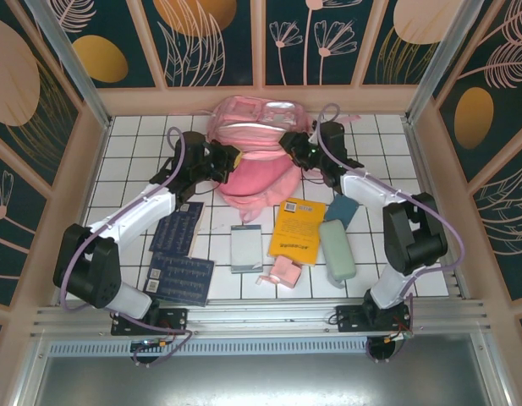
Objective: Pack the student bag
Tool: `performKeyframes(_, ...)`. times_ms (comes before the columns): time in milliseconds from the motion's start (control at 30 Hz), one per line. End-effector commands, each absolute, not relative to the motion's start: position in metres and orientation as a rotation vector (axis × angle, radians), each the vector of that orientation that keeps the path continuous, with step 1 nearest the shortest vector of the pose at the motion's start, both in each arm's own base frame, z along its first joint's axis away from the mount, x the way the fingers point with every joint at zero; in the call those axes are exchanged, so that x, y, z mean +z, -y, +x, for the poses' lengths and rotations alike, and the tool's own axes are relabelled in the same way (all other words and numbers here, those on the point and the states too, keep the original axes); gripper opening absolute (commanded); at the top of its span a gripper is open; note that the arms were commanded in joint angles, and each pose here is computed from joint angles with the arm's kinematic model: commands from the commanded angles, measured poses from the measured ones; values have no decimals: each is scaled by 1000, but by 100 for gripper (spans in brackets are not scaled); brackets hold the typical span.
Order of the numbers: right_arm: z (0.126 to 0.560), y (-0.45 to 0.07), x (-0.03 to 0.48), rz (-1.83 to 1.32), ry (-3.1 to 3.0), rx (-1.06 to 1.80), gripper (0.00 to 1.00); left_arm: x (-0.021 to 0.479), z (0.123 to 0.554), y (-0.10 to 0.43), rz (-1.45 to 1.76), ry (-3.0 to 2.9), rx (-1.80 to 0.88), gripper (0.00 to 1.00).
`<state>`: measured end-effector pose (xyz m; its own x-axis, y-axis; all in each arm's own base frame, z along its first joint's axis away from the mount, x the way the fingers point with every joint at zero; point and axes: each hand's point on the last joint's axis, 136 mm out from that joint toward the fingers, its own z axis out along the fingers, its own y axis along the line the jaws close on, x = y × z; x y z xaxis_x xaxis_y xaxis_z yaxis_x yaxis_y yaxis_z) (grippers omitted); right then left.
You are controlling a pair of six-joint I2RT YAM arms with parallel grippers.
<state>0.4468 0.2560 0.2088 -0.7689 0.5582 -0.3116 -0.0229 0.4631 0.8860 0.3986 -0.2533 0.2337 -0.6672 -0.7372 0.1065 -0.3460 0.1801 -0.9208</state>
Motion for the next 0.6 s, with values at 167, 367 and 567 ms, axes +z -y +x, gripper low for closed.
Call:
performKeyframes(167,454,-241,214,223,-2170,1071,86,258,419,286,-861,-2081,-1581,0)
performKeyframes(367,434,-224,220,69,-2195,766,99,245,445,302,-826,-2125,-1556,0)
performKeyframes(567,408,-179,237,67,-2127,331,99,245,462,308,-795,-2133,-1562,0)
